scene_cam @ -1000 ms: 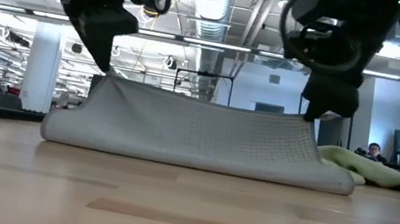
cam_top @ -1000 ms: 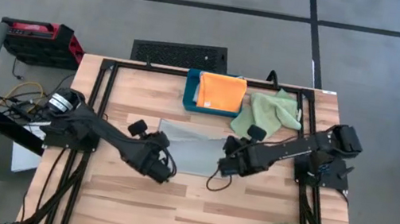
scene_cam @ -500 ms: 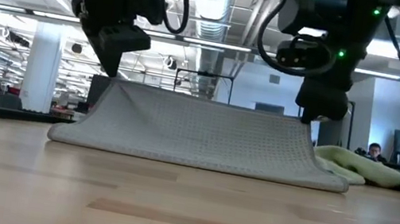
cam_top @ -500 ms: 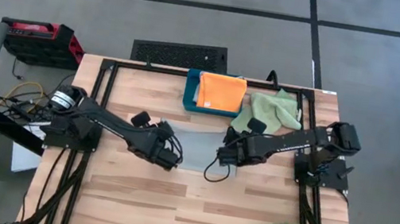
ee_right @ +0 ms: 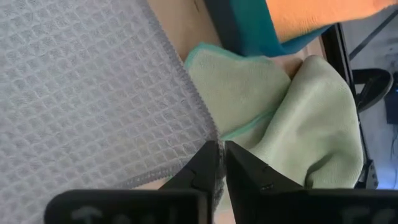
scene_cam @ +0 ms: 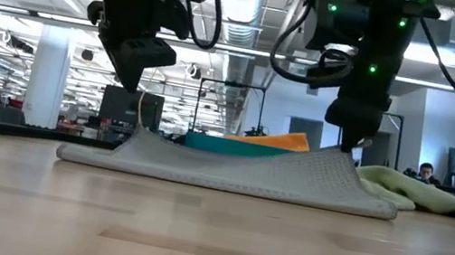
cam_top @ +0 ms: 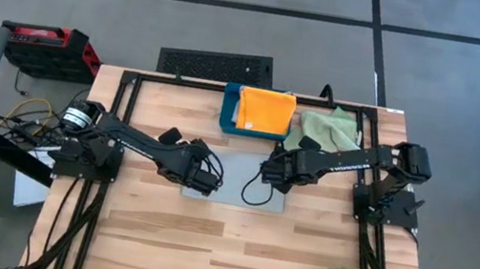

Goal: Fold microfiber towels
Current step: Fold the gray microfiber cloth

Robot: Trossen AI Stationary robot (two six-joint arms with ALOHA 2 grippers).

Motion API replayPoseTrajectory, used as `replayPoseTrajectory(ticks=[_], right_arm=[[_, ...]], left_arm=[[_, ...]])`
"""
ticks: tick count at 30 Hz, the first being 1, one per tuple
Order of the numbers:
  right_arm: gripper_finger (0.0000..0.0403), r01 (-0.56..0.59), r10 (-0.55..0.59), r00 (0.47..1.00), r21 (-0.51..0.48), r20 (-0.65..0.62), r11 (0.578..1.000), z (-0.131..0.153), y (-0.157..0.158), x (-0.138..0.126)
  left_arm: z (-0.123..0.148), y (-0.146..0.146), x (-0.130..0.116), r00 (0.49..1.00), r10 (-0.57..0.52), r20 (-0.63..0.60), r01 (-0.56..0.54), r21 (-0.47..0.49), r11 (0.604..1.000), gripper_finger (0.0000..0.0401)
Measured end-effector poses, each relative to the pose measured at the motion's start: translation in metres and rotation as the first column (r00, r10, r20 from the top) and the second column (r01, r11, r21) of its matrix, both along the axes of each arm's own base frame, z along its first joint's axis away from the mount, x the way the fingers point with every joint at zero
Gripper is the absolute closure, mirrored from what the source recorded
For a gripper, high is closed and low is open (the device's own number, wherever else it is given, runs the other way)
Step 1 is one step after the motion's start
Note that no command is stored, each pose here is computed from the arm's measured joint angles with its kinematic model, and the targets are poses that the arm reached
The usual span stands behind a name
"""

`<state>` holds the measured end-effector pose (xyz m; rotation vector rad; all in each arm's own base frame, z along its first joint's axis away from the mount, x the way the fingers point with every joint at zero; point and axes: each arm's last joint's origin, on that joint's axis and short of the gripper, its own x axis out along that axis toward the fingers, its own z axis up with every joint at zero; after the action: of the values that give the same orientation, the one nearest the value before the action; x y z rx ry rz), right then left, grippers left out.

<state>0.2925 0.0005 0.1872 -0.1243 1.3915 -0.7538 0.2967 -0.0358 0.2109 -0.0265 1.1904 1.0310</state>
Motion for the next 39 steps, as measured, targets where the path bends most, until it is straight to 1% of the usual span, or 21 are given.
replayPoseTrajectory(ticks=[6, 9, 12, 15, 18, 21, 23, 26, 29, 31, 33, 36, 39], right_arm=[[0.0326, -0.052, 0.052, 0.999, 0.003, -0.003, 0.999, 0.0, -0.004, 0.004], [0.0312, -0.054, 0.054, 0.998, 0.003, 0.019, 0.999, 0.0, -0.004, 0.006], [0.0297, -0.054, 0.054, 0.998, 0.002, 0.033, 0.999, 0.0, -0.004, 0.007], [0.0286, -0.054, 0.053, 0.998, 0.005, 0.044, 0.999, 0.005, -0.003, 0.01], [0.028, -0.056, 0.055, 0.997, 0.01, 0.06, 0.998, 0.012, -0.001, 0.013], [0.0279, -0.077, 0.076, 0.996, 0.022, 0.056, 0.997, 0.02, 0.006, 0.015], [0.0278, -0.097, 0.096, 0.994, 0.031, 0.047, 0.995, 0.023, 0.012, 0.015], [0.0278, -0.137, 0.135, 0.989, 0.041, 0.052, 0.99, 0.026, 0.025, 0.016], [0.0278, -0.188, 0.183, 0.981, 0.072, 0.061, 0.98, 0.028, 0.039, 0.016], [0.0278, -0.215, 0.21, 0.975, 0.08, 0.067, 0.973, 0.028, 0.048, 0.015], [0.0278, -0.24, 0.235, 0.97, 0.081, 0.067, 0.967, 0.028, 0.056, 0.013], [0.0278, -0.271, 0.265, 0.962, 0.081, 0.071, 0.959, 0.028, 0.067, 0.011], [0.0278, -0.294, 0.288, 0.954, 0.081, 0.086, 0.952, 0.028, 0.075, 0.011]], left_arm=[[0.0, 0.003, 0.0, 1.0, -0.007, -0.016, 0.007, -0.005, 1.0, 0.0288], [-0.001, 0.003, 0.0, 1.0, -0.002, -0.022, 0.001, -0.037, 0.999, 0.0267], [-0.002, -0.001, 0.0, 1.0, -0.01, -0.026, 0.007, -0.085, 0.996, 0.0255], [-0.003, -0.011, 0.001, 0.998, -0.053, -0.028, 0.047, -0.174, 0.984, 0.0252], [-0.004, -0.025, 0.002, 0.994, -0.108, -0.014, 0.101, -0.242, 0.965, 0.0254], [-0.005, -0.044, 0.0, 0.977, -0.215, -0.01, 0.202, -0.308, 0.93, 0.0257], [-0.005, -0.059, -0.002, 0.951, -0.31, -0.014, 0.288, -0.328, 0.9, 0.026], [-0.006, -0.078, -0.006, 0.903, -0.429, -0.007, 0.403, -0.33, 0.854, 0.0264], [-0.008, -0.095, -0.01, 0.839, -0.544, -0.004, 0.514, -0.323, 0.794, 0.0267], [-0.013, -0.101, -0.013, 0.8, -0.6, -0.01, 0.566, -0.32, 0.76, 0.0268], [-0.022, -0.104, -0.018, 0.788, -0.616, -0.01, 0.582, -0.318, 0.749, 0.0268], [-0.037, -0.103, -0.025, 0.796, -0.605, -0.015, 0.57, -0.316, 0.758, 0.0269], [-0.046, -0.098, -0.028, 0.8, -0.6, -0.03, 0.571, -0.268, 0.776, 0.0269]])
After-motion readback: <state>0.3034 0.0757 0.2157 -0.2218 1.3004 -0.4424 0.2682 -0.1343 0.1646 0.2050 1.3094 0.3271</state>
